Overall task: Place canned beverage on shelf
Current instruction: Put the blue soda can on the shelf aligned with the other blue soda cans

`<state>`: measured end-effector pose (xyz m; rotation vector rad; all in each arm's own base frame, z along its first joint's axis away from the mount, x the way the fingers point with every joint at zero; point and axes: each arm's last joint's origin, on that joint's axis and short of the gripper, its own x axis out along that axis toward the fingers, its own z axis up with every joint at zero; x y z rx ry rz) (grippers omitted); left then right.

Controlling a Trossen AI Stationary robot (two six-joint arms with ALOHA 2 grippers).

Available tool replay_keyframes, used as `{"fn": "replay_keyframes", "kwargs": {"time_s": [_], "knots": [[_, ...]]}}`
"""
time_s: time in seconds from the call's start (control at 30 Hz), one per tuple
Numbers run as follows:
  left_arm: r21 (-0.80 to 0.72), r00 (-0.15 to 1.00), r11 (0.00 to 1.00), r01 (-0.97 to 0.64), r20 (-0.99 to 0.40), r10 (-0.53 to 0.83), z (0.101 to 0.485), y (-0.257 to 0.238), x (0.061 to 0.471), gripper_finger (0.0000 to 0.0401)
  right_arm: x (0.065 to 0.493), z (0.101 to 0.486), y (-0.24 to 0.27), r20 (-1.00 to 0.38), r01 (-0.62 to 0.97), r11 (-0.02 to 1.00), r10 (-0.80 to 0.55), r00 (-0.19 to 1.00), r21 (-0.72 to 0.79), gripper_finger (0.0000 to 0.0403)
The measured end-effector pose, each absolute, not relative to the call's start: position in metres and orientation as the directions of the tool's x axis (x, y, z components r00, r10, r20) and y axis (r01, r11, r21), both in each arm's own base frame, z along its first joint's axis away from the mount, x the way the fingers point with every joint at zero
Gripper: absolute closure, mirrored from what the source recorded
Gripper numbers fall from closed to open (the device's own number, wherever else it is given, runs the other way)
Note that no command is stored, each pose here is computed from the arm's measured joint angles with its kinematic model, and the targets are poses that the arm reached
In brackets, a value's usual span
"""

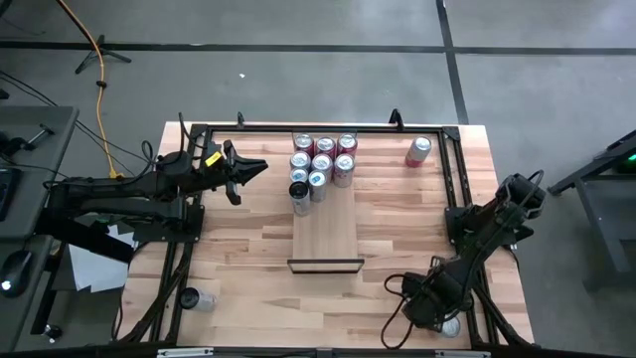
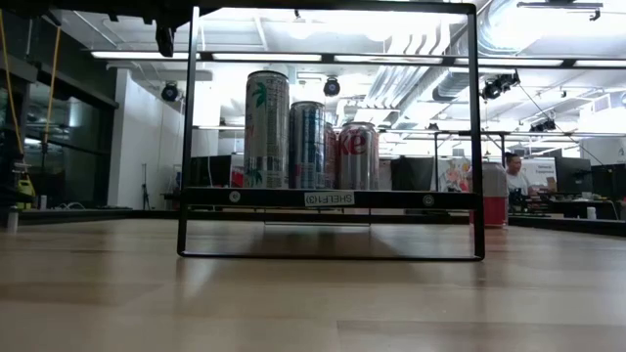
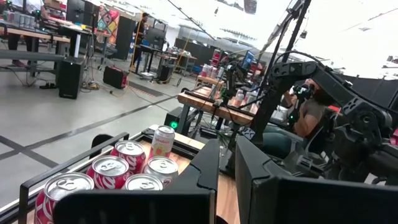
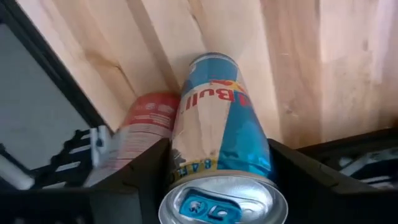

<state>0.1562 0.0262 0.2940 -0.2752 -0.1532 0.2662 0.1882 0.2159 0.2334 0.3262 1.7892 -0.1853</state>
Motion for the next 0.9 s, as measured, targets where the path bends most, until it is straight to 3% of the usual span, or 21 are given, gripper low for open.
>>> {"fn": "replay_keyframes", "kwargs": {"time_s": [0.17, 0.37, 0.6, 0.73, 0.9], "knots": [[-0.288, 0.954, 0.928, -0.238, 0.113, 0.279, 0.294, 0.026, 0.156, 0.0401, 0.195, 0.252, 0.209, -0.979, 0.249, 0.967, 0.103, -0.176, 0.057, 0.0185], [-0.288, 0.954, 0.928, -0.238, 0.113, 0.279, 0.294, 0.026, 0.156, 0.0401, 0.216, 0.304, 0.174, -0.995, 0.144, 0.990, 0.014, -0.096, 0.000, 0.0185], [-0.288, 0.953, 0.928, -0.238, 0.114, 0.279, 0.294, 0.026, 0.156, 0.0401, 0.264, 0.362, 0.109, -0.990, 0.089, 0.996, 0.014, 0.141, 0.027, 0.0185], [-0.288, 0.953, 0.928, -0.237, 0.115, 0.279, 0.294, 0.026, 0.156, 0.0400, 0.291, 0.362, 0.068, -0.991, 0.105, 0.994, -0.017, 0.134, -0.003, 0.0185], [-0.288, 0.953, 0.928, -0.237, 0.117, 0.279, 0.294, 0.026, 0.156, 0.0400, 0.319, 0.348, 0.018, -0.995, 0.244, 0.970, -0.032, 0.091, -0.009, 0.0185]]}}
